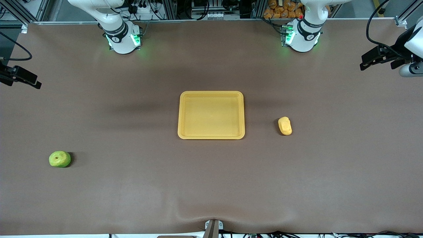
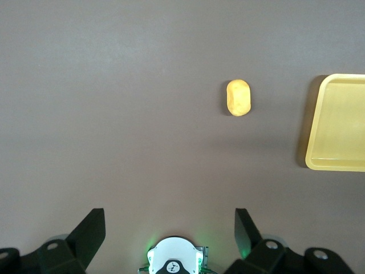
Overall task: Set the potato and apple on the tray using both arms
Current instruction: 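Reach the left gripper to the potato while the right gripper reaches the apple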
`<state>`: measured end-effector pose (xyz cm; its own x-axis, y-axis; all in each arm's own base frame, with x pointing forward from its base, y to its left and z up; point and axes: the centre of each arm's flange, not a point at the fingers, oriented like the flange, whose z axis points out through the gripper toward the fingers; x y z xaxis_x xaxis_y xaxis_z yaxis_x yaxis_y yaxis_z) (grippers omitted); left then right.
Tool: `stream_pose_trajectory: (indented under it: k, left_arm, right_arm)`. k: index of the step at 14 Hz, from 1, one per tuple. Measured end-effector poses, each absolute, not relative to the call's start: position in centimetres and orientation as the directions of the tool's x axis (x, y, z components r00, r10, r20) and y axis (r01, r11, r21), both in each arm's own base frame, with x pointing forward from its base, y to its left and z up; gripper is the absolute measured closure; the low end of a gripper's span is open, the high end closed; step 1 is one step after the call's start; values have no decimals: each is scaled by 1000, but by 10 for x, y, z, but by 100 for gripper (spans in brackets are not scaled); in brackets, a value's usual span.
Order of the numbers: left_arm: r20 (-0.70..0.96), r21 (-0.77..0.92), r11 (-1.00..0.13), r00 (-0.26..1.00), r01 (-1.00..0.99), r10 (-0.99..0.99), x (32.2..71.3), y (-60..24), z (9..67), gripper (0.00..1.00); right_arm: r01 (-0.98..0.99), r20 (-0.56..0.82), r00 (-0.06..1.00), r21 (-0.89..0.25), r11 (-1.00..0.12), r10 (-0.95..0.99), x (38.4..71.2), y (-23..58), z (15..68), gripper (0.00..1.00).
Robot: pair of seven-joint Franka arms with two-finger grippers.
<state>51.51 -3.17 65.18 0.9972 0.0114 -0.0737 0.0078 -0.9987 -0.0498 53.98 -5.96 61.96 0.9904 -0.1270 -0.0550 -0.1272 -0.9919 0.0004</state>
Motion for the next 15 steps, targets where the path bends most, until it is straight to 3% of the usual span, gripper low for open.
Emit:
stream_pose_trajectory:
  k: [15]
  left_arm:
    - [-162,-31,-999,986,-32,-27,569,-47,545,0]
  right_arm:
    - [-184,-130,973,69,-981,-192,606,-105,523,0]
